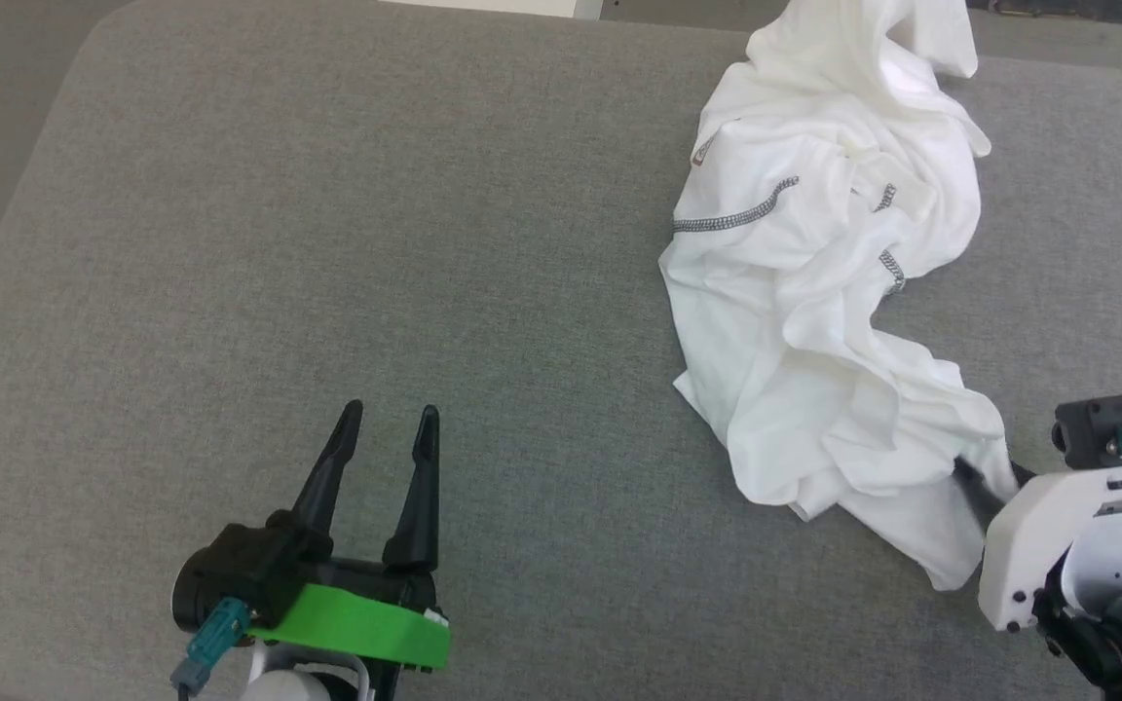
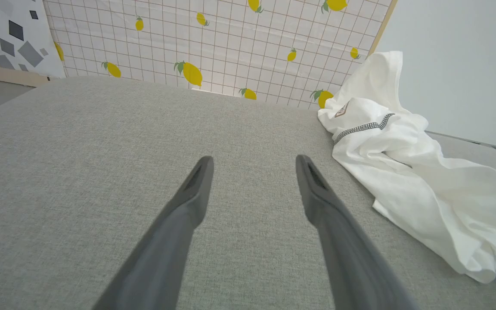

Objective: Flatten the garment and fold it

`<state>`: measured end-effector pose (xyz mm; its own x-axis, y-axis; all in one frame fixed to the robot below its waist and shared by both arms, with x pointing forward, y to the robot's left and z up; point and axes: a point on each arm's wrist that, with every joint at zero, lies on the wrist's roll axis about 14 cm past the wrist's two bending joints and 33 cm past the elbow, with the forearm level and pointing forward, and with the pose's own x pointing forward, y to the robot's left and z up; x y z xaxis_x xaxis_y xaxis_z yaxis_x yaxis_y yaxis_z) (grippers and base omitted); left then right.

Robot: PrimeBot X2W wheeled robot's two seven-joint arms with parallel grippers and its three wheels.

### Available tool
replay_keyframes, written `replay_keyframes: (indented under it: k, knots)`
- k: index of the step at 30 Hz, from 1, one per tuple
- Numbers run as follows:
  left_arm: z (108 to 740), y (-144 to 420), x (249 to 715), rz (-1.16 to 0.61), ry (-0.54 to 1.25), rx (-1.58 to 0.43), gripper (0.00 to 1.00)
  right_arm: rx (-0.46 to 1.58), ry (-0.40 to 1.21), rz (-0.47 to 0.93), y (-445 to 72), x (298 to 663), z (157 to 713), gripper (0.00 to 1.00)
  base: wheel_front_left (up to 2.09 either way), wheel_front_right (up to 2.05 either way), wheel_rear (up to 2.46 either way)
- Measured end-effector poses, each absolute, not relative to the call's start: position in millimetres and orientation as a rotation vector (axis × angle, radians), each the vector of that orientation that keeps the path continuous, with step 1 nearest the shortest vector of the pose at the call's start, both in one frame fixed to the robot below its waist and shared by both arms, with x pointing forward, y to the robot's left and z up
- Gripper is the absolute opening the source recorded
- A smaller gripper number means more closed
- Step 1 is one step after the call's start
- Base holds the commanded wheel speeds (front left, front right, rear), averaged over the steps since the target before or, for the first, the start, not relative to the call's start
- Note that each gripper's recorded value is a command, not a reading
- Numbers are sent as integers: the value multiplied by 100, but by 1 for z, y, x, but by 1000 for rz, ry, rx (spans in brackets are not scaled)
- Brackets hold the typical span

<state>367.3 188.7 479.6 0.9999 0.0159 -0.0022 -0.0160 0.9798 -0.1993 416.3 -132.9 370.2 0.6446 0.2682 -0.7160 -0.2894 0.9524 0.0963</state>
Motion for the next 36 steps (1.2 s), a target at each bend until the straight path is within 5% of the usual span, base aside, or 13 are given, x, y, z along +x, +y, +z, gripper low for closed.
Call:
replay_keyframes:
  k: [8, 15, 24, 29, 30, 32, 36]
  knots:
    - [481, 183, 373, -4, -9, -206, 100, -32, 645, 277, -146, 444, 417, 0, 0, 0, 0]
    - [489, 171, 379, -47, -34, -207, 100, -92, 373, 28, -236, 475, 514, 0, 0, 0, 0]
    - [491, 167, 380, -66, -40, -194, 100, -222, 509, -421, -393, 409, 500, 0, 0, 0, 0]
    - [483, 172, 379, -57, -15, -183, 100, -263, 622, -526, -426, 376, 461, 0, 0, 0, 0]
    - [482, 172, 379, -57, -11, -183, 100, -272, 624, -527, -427, 375, 456, 25, 0, 0, 0]
    - [480, 171, 379, -59, -6, -183, 100, -277, 632, -521, -425, 374, 446, 100, 0, 0, 0]
    - [481, 168, 380, -72, -6, -182, 100, -255, 542, -473, -408, 394, 449, 100, 0, 0, 0]
